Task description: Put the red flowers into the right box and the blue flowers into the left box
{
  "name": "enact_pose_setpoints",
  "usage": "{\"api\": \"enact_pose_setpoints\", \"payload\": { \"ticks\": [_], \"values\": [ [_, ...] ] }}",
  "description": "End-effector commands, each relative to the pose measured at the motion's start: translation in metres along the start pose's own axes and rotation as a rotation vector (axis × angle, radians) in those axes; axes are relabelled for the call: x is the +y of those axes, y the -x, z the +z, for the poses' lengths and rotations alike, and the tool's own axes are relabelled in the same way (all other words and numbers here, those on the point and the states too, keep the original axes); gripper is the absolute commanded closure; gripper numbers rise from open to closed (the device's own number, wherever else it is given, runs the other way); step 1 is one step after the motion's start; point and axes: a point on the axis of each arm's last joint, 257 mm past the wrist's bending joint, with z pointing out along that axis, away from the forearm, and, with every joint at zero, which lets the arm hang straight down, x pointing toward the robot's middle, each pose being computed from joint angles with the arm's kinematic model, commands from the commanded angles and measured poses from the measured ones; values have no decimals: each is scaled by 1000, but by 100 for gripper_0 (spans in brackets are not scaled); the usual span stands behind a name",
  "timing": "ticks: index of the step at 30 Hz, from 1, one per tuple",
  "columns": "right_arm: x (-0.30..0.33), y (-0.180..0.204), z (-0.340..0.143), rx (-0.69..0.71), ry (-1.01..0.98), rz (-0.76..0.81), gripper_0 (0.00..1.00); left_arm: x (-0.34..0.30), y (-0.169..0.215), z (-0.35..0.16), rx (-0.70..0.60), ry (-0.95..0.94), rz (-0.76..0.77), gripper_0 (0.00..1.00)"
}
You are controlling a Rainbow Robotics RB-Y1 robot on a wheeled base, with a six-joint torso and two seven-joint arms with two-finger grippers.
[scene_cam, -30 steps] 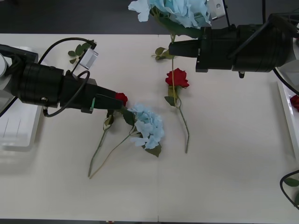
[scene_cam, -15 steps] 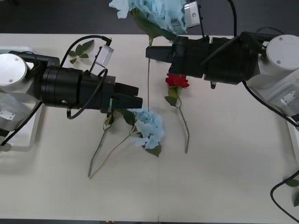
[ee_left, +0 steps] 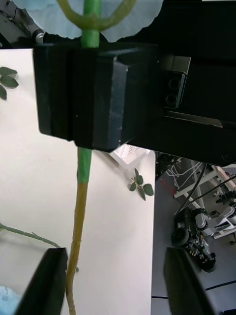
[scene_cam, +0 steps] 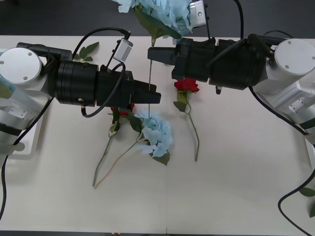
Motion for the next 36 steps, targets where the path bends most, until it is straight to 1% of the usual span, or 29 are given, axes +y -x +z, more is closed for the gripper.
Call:
{"api": "enact_pose_setpoints", "payload": {
  "ticks": [1,18,19,20,21,23,24,25,27,28,30,32,36],
  "values": [
    [19,24,7,-28,38,6,100,-4,7,1,11,-1,27,100],
    [19,27,5,-34,32,22,100,-5,9,-1,1,-8,18,100],
    [19,26,5,-30,33,24,99,-6,10,-1,-1,-10,16,100],
    [18,26,5,-29,31,22,91,-6,10,-2,-3,-11,16,100],
    [17,26,4,-28,28,22,67,-6,10,-3,-2,-11,15,100],
    [16,25,3,-25,24,22,49,-6,11,-3,-5,-13,14,100],
    [13,24,2,-19,13,10,37,-6,11,-4,-5,-14,12,100],
    [12,23,1,-14,8,8,31,-7,11,-4,-6,-15,12,100],
    [10,25,-1,-17,1,4,20,-7,12,-4,-9,-17,7,100],
    [8,25,-1,-18,-3,3,18,-7,12,-5,-9,-17,6,100],
    [6,26,-3,-16,-10,-5,11,-7,12,-7,-12,-18,3,100],
    [5,26,-4,-15,-15,-14,6,-6,13,-10,-12,-15,2,100],
    [3,26,-7,-10,-21,-25,1,4,12,-28,-3,25,5,100]
  ]
}}
